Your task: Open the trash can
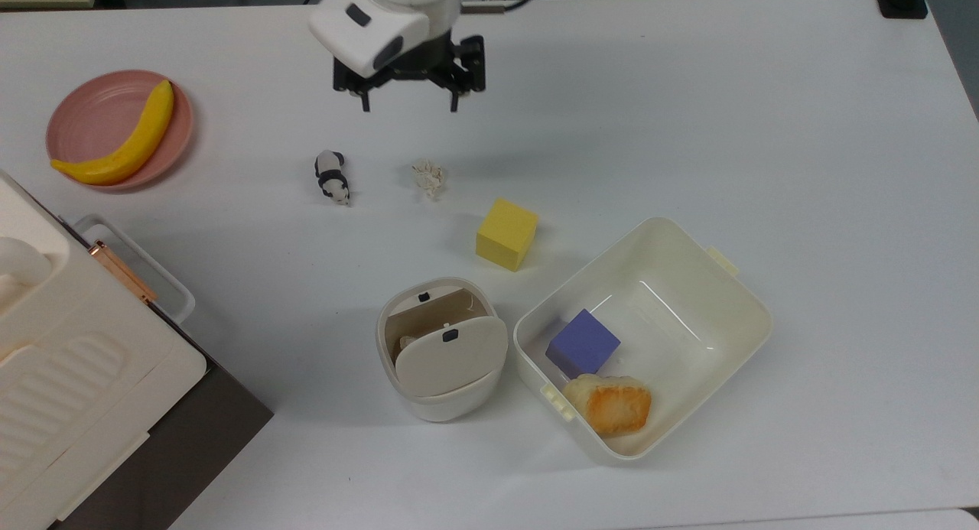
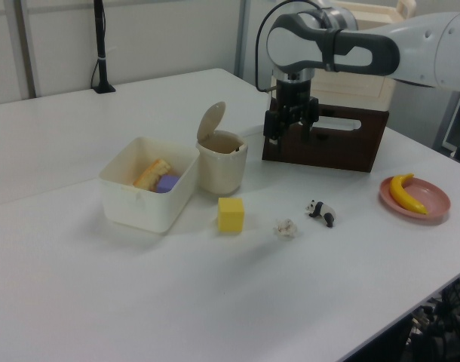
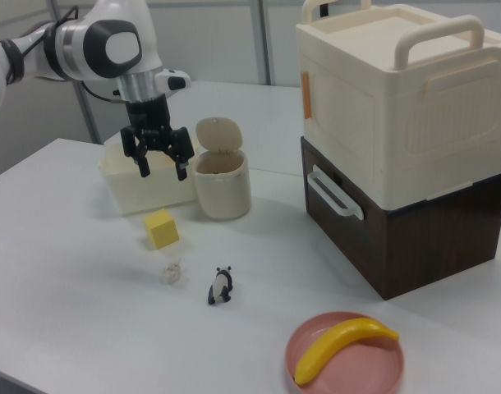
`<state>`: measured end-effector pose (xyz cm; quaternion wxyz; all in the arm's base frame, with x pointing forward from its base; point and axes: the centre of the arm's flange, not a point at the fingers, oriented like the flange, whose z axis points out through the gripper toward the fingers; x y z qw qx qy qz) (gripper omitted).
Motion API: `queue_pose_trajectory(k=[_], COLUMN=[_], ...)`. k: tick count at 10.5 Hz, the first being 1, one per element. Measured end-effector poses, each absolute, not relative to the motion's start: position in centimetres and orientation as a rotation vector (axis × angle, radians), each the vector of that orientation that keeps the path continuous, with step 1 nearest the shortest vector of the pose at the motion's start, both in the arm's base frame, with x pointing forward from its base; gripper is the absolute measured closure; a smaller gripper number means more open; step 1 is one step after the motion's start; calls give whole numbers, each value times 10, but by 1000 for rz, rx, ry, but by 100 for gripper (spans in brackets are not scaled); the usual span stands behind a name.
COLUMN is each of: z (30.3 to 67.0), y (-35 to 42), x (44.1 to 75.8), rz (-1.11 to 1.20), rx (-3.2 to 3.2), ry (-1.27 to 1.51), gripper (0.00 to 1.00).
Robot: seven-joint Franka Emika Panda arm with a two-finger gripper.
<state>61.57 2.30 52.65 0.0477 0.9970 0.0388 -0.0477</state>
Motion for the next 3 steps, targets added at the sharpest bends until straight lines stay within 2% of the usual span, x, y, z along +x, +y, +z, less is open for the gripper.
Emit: queue_pose_trajectory(k=[3], z=[550], y=[-1], x=[602], rz=[-117], rx=[3055], ry=[117], gripper=[0])
